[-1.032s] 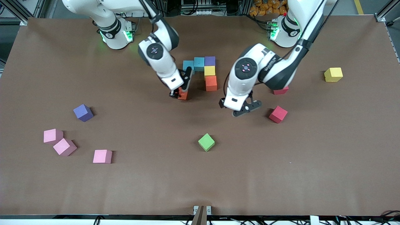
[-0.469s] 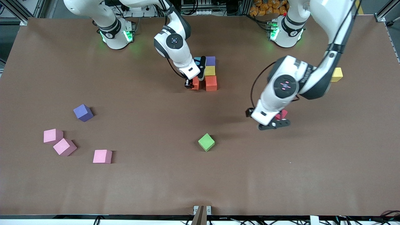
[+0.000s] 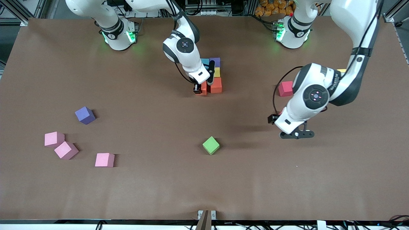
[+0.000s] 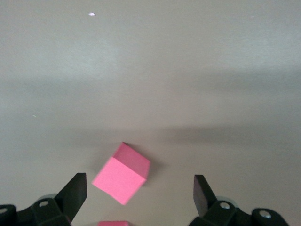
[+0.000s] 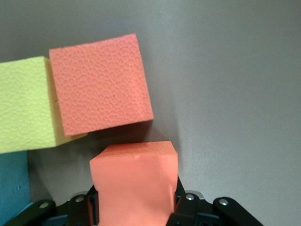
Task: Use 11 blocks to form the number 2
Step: 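Place the orange cube below the other orange while the left gripper reaches pink, then grasp the pink cube with the left gripper while the right gripper withdraws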
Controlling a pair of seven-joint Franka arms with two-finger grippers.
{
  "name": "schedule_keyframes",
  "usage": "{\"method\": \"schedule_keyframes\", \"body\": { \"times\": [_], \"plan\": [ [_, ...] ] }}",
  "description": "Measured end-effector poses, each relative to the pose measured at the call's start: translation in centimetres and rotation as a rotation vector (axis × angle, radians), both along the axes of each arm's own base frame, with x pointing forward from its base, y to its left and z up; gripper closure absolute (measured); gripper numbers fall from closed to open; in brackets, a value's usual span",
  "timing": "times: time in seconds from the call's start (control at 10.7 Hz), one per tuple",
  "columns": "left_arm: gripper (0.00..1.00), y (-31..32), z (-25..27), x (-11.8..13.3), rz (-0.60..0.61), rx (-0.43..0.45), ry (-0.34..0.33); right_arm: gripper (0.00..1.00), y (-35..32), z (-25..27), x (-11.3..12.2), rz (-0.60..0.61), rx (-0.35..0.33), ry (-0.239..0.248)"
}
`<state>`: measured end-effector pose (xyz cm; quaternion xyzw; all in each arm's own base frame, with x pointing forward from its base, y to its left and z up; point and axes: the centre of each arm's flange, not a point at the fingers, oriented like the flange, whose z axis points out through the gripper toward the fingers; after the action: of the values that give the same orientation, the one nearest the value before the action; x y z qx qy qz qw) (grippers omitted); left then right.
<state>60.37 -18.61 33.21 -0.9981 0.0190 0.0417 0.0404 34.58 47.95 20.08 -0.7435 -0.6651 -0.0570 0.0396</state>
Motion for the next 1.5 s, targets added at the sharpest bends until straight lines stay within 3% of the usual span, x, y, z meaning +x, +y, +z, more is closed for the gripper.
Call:
{"method": "schedule_keyframes", "body": {
  "times": [0.75,1.13,1.5],
  "plan": [
    [0.0,4.3,-4.5,1.1,-0.17,0.004,0.061,0.44,1.2,0.0,-1.1,-0.007,0.003,0.001],
    [0.0,4.0,-6.4,0.1,-0.402,-0.009,0.119,0.44,1.7,-0.1,-1.2,-0.021,0.005,0.003],
    [0.0,3.1,-8.2,-1.9,-0.463,-0.02,0.152,0.43,2.2,-0.1,-1.4,-0.026,0.007,0.001]
  ]
}}
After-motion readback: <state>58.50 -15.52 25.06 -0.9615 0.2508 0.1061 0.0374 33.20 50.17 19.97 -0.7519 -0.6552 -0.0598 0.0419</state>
